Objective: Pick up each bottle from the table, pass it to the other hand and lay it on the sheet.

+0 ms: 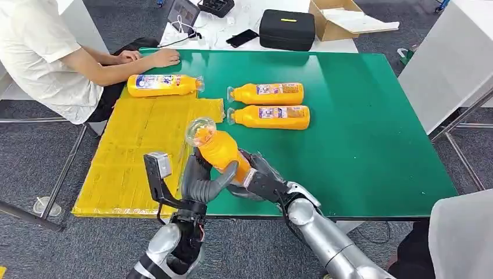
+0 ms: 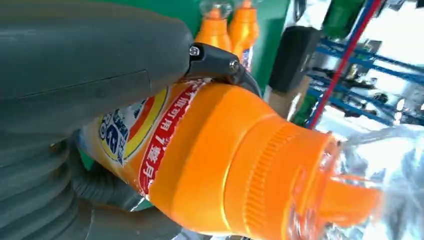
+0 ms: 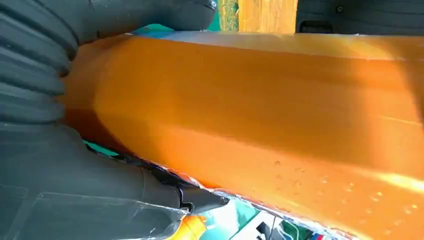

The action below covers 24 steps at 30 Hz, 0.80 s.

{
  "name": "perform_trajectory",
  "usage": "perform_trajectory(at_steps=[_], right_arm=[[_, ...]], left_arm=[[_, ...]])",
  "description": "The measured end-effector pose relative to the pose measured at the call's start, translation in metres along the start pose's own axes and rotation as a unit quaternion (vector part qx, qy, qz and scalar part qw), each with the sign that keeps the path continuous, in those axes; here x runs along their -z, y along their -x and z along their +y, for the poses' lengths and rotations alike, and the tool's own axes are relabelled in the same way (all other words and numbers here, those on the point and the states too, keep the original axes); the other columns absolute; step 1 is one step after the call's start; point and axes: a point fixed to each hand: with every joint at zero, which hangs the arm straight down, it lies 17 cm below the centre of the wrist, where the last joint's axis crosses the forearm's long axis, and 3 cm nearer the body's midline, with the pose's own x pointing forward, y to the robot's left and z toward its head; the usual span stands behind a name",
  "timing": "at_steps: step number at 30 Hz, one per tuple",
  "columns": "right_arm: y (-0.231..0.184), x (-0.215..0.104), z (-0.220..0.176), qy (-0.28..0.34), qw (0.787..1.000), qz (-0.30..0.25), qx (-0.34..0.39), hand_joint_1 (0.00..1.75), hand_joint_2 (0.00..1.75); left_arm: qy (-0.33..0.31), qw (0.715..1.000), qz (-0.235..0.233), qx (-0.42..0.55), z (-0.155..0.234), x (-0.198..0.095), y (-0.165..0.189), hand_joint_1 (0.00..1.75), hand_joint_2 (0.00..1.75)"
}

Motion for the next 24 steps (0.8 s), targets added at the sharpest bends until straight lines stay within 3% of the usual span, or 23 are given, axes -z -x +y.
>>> perform_trajectory(at_steps=[1, 2, 3, 4, 8, 12, 15, 16, 20, 24], right_arm=[[0.000, 0.000, 0.000, 0.000, 1.000, 0.000, 0.003, 1.47, 1.75], [0.000, -0.001, 0.000, 0.000, 1.000, -0.001, 0.006, 1.33, 1.75], [0.000, -0.001, -0.001, 0.001, 1.000, -0.002, 0.013, 1.33, 1.75], [0.001, -0.001, -0.002, 0.003, 1.000, -0.001, 0.018, 0.00, 1.75], [0.005, -0.002, -0.012, 0.027, 1.000, 0.003, 0.012, 0.00, 1.75], [0.006, -0.008, -0.037, 0.105, 0.994, -0.008, -0.028, 0.00, 1.75], [0.007, -0.011, -0.041, 0.124, 0.992, -0.008, -0.029, 0.00, 1.75], [0.008, -0.012, -0.041, 0.126, 0.992, -0.006, -0.028, 0.00, 0.00], [0.010, -0.015, -0.048, 0.148, 0.989, -0.005, -0.030, 0.00, 0.00], [0.000, -0.031, -0.087, 0.259, 0.962, -0.025, -0.084, 0.00, 0.00]], left_arm=[[0.001, 1.000, 0.004, -0.005, 0.000, 0.000, 0.001, 1.75, 1.75], [0.001, 1.000, 0.007, -0.010, 0.000, 0.001, 0.002, 1.75, 1.75], [0.002, 1.000, 0.009, -0.015, 0.001, 0.001, 0.003, 1.75, 1.75], [0.002, 1.000, 0.011, -0.017, 0.002, 0.001, 0.004, 1.75, 1.75], [0.000, 1.000, 0.008, -0.018, 0.004, 0.002, 0.003, 1.75, 1.75], [-0.006, 1.000, 0.003, -0.012, 0.005, 0.003, 0.000, 1.75, 1.75], [-0.007, 1.000, 0.001, -0.012, 0.005, 0.003, -0.002, 1.75, 1.75], [-0.008, 1.000, 0.001, -0.012, 0.005, 0.003, -0.003, 1.75, 1.75], [-0.008, 1.000, 0.000, -0.013, 0.004, 0.004, -0.004, 1.75, 1.75], [-0.013, 1.000, -0.006, -0.005, 0.004, 0.005, -0.008, 1.75, 1.75]])
